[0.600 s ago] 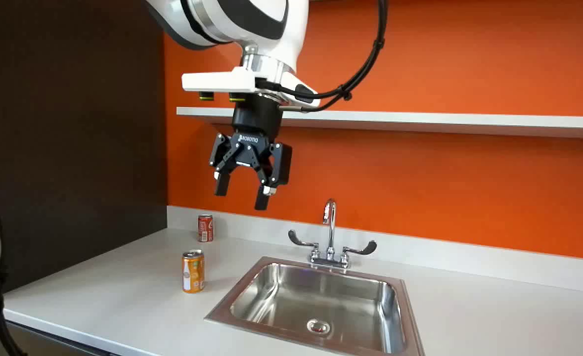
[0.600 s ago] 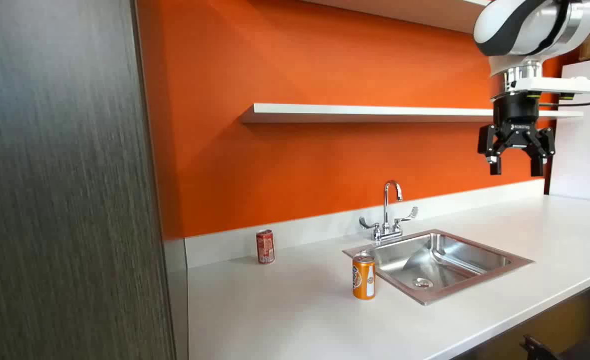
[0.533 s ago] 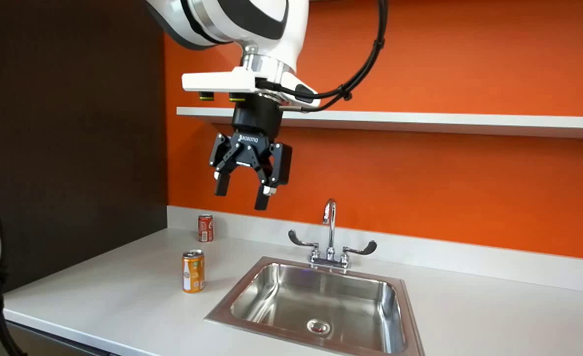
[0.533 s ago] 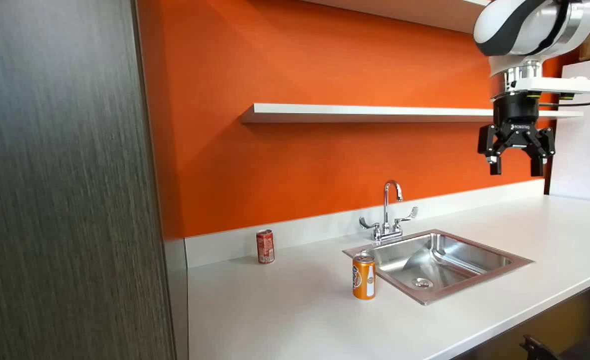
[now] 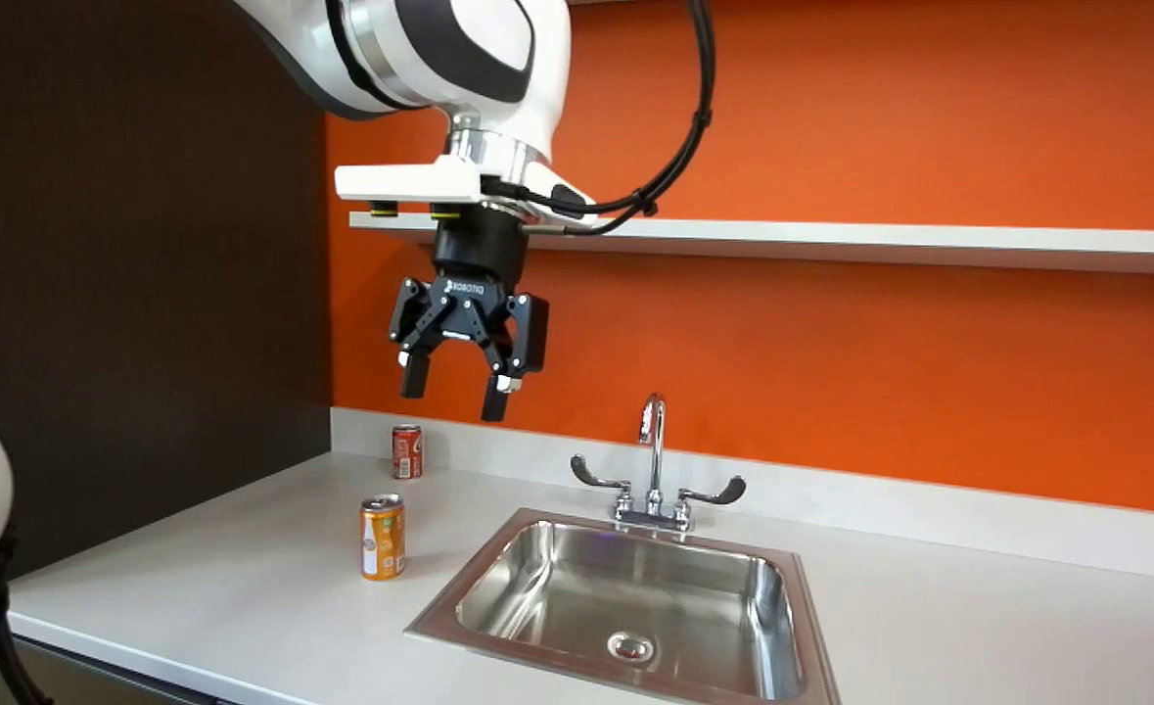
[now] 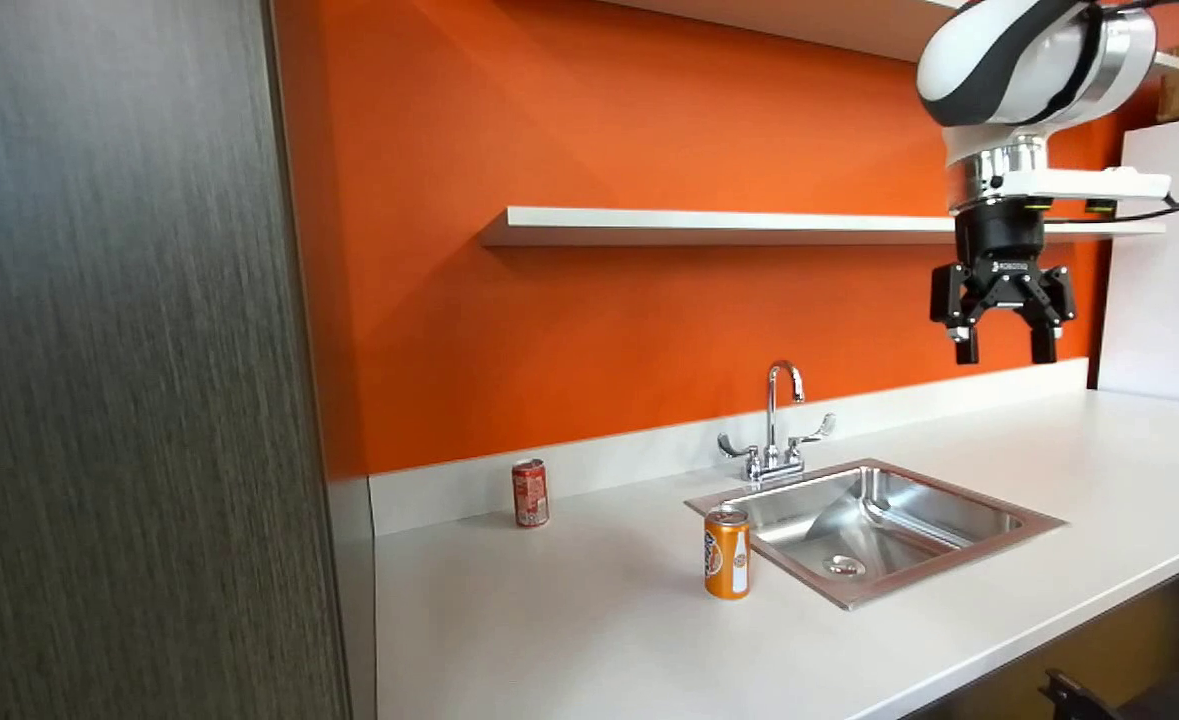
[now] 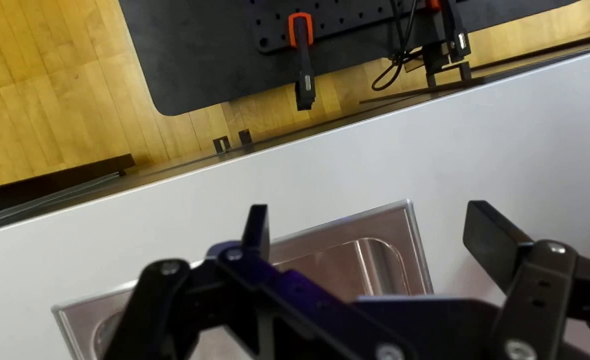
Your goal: Put the orange can on the bottom shelf.
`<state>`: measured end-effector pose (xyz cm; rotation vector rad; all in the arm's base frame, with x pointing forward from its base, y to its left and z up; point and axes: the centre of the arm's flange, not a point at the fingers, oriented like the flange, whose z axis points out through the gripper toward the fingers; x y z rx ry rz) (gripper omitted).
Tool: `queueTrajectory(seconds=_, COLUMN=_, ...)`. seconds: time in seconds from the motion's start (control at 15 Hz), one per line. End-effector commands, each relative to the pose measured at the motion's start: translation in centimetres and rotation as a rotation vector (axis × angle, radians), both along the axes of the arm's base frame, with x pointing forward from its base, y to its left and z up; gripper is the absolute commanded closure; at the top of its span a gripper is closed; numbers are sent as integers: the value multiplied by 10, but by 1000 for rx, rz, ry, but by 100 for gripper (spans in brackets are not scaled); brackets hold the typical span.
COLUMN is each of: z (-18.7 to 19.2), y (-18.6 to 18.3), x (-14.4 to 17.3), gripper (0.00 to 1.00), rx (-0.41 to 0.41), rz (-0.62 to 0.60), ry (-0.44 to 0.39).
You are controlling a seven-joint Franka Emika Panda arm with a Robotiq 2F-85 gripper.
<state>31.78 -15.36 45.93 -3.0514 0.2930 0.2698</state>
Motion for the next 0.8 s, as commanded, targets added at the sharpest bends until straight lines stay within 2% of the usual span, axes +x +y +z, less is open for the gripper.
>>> queueTrajectory(seconds=0.0, z=-12, y=40, x=9, gripper=0, rx=-27, rz=87, ry=-19)
queueTrajectory(seconds=0.27, z=-27, y=80, x=15, gripper=0, rx=-22, rz=140, ry=-38)
queueTrajectory(seconds=0.73, z=-57, y=134, x=36, gripper=0, rx=-33, rz=144, ry=-97)
